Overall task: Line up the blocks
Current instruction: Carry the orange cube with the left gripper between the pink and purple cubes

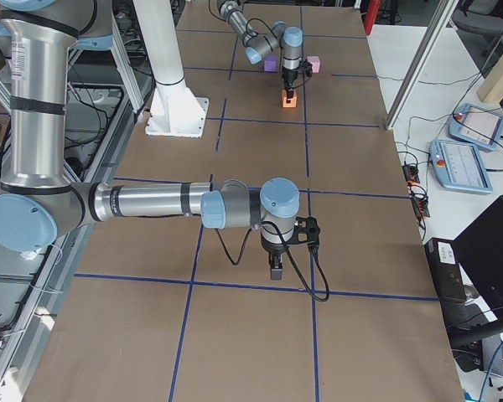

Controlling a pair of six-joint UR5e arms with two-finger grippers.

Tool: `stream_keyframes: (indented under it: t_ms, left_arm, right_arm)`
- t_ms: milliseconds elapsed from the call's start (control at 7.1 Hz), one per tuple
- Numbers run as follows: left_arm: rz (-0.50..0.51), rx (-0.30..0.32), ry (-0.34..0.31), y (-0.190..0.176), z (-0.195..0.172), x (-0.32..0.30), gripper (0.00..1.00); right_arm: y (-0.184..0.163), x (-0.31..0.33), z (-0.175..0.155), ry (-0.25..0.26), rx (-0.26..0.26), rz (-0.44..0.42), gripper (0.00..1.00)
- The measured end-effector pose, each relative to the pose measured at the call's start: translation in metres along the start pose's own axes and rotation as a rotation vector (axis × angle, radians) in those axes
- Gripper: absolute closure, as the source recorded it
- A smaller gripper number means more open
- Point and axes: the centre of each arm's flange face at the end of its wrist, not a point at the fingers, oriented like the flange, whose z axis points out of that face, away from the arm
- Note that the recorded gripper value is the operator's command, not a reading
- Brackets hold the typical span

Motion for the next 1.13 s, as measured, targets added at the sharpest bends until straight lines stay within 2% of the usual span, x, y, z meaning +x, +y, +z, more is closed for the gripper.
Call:
stream_keyframes:
  t_ms: [141,563,986,1127]
  left_arm:
    - [0.002,0.008,-0.002,-0.007,-0.005,-0.018,0.57]
    - [0.123,0.055,-0.033,-0.024,-0.036,-0.132,0.57]
    - [0.174,0.026,-0.088,-0.044,-0.040,-0.231,0.53]
    - [0.186,0.023,-0.105,-0.050,-0.041,-0.255,0.42]
  right_arm:
    - [0.000,0.000,0.000,0.000,0.000,0.000,0.00]
    - [0.000,0.000,0.000,0.000,0.000,0.000,0.00]
    - [0.000,0.000,0.000,0.000,0.000,0.000,0.00]
    - [0.000,0.000,0.000,0.000,0.000,0.000,0.00]
